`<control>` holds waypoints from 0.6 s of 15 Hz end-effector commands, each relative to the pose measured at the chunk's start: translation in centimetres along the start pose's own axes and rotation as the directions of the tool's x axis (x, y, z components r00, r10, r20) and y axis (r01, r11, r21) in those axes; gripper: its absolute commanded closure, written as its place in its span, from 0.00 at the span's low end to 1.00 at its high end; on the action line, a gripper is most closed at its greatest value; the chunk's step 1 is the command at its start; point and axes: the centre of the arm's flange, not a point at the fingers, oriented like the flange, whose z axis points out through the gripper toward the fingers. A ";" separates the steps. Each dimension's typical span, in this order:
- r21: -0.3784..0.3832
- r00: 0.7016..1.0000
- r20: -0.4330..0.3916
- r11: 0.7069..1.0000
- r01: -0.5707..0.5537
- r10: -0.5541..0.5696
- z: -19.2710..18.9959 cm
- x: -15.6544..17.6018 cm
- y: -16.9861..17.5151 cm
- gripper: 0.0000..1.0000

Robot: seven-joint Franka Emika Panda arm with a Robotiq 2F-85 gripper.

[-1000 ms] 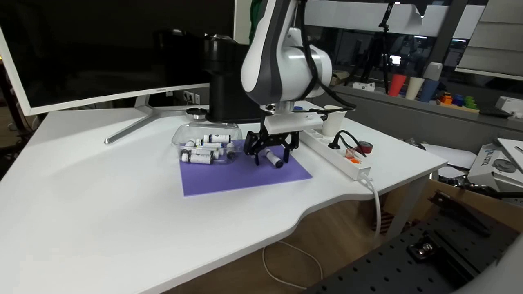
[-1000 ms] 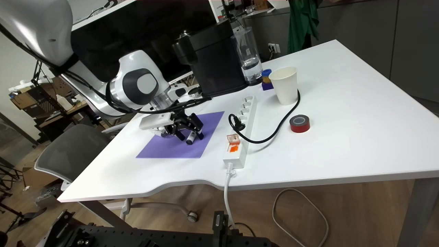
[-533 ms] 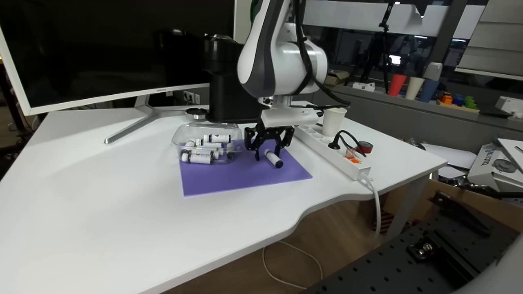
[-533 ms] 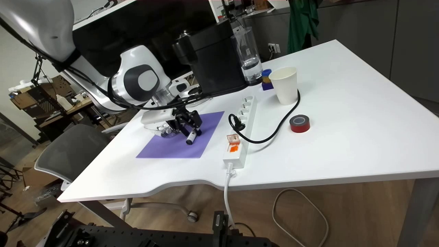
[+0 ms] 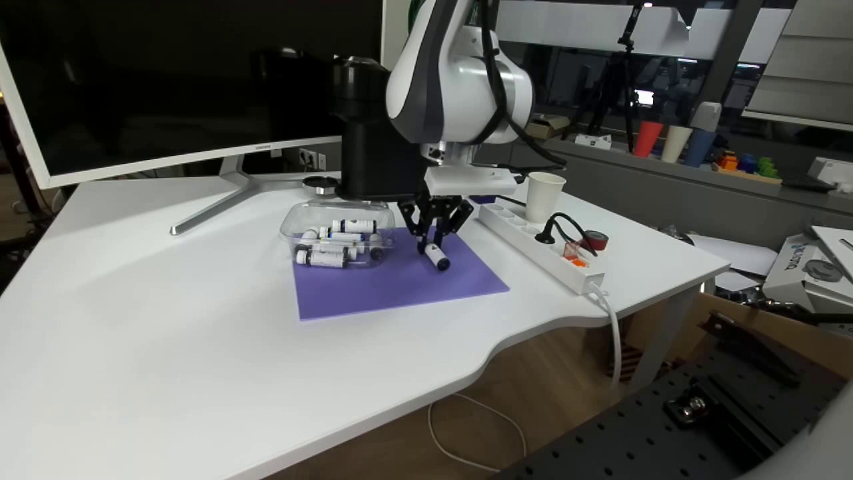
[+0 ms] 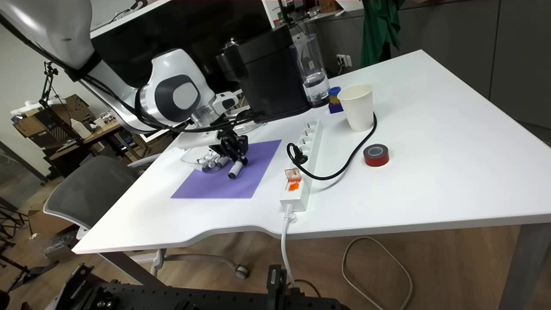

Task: Move the bottle from the mat to the container

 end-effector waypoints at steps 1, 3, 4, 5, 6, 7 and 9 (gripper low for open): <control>0.022 0.999 -0.051 1.000 -0.008 0.009 -3.1 1.0 0.0 0.93; 0.029 0.992 -0.121 0.999 -0.019 0.022 -5.1 1.8 -0.7 0.93; 0.034 0.987 -0.156 0.999 -0.025 0.030 -5.9 2.3 -1.1 0.93; 0.050 0.980 -0.193 0.998 -0.040 0.049 -6.7 2.8 -1.7 0.93; 0.063 0.972 -0.225 0.997 -0.046 0.059 -7.4 3.2 -2.2 0.93; 0.082 0.962 -0.261 0.995 -0.056 0.075 -7.8 3.5 -3.0 0.93; 0.116 0.944 -0.315 0.991 -0.068 0.101 -8.1 3.8 -4.6 0.93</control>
